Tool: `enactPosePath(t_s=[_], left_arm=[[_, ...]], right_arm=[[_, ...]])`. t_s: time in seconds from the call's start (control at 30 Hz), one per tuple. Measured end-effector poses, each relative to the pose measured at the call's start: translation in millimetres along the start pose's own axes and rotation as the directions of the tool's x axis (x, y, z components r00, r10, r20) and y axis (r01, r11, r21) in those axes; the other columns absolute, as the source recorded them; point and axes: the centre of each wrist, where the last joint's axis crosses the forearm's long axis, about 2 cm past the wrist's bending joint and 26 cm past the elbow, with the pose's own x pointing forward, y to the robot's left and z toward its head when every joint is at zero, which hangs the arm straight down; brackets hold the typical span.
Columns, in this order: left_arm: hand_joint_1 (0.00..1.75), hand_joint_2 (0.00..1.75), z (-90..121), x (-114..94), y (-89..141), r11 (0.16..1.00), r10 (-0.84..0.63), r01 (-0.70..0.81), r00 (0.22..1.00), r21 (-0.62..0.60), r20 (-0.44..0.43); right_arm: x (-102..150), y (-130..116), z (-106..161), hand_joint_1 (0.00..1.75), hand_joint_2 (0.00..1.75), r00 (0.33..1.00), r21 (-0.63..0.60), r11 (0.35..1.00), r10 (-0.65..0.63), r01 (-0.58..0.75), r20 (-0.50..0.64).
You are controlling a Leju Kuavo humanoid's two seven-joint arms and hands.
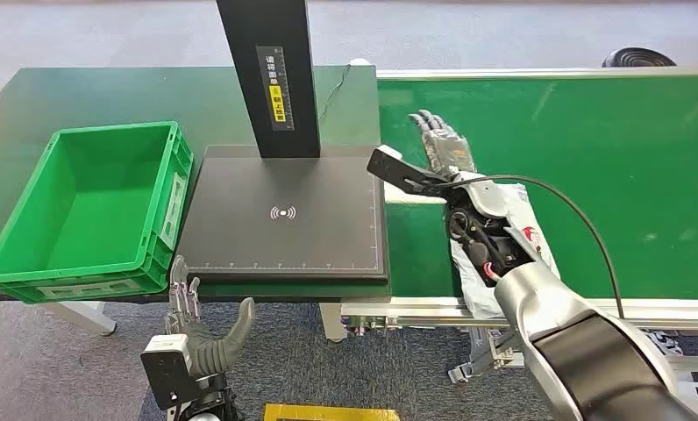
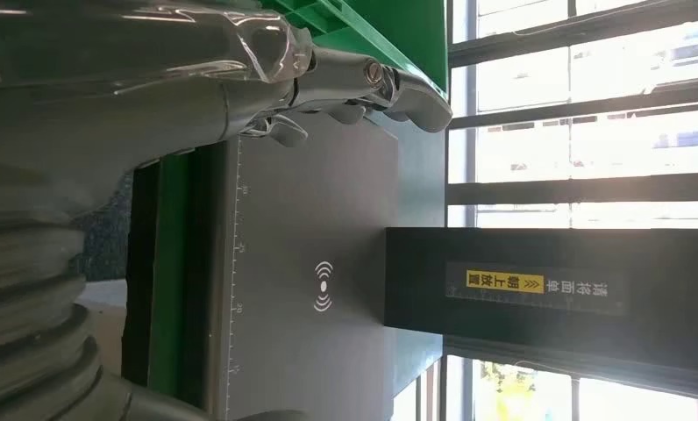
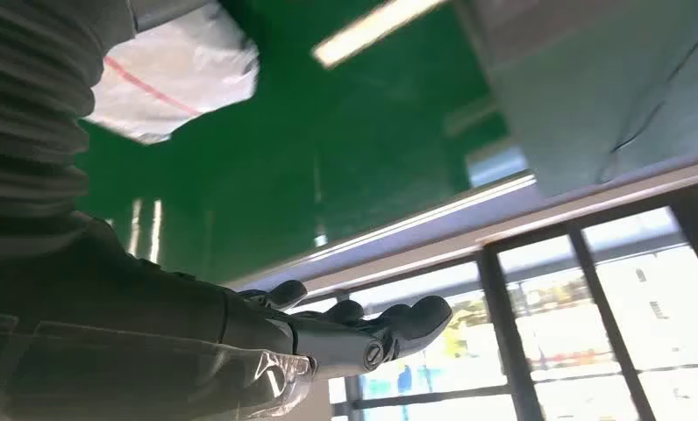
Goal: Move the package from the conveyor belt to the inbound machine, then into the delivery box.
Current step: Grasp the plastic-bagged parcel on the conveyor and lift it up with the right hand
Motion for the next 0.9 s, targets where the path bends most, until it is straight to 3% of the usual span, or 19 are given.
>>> enactPosePath(t_s=[0.27, 0.63, 0.9], left_arm=[[0.0, 1.75, 0, 1, 1, 1.0, 0.003, -0.003, 1.0, -0.002, 0.005], [0.0, 1.75, 0, 2, 1, 1.0, 0.002, -0.001, 1.0, -0.009, 0.014], [0.0, 1.75, 4, 3, 8, 1.0, -0.022, 0.022, 1.0, 0.012, 0.015]], right_arm=[[-31, -9, 4, 0.0, 1.75, 0.995, -0.009, 1.0, 0.016, -0.017, -0.1], [-47, -10, 8, 0.0, 1.75, 0.989, 0.004, 0.999, 0.032, -0.031, -0.144], [-86, -5, 29, 0.0, 1.75, 0.968, -0.011, 1.0, 0.018, -0.021, -0.25]])
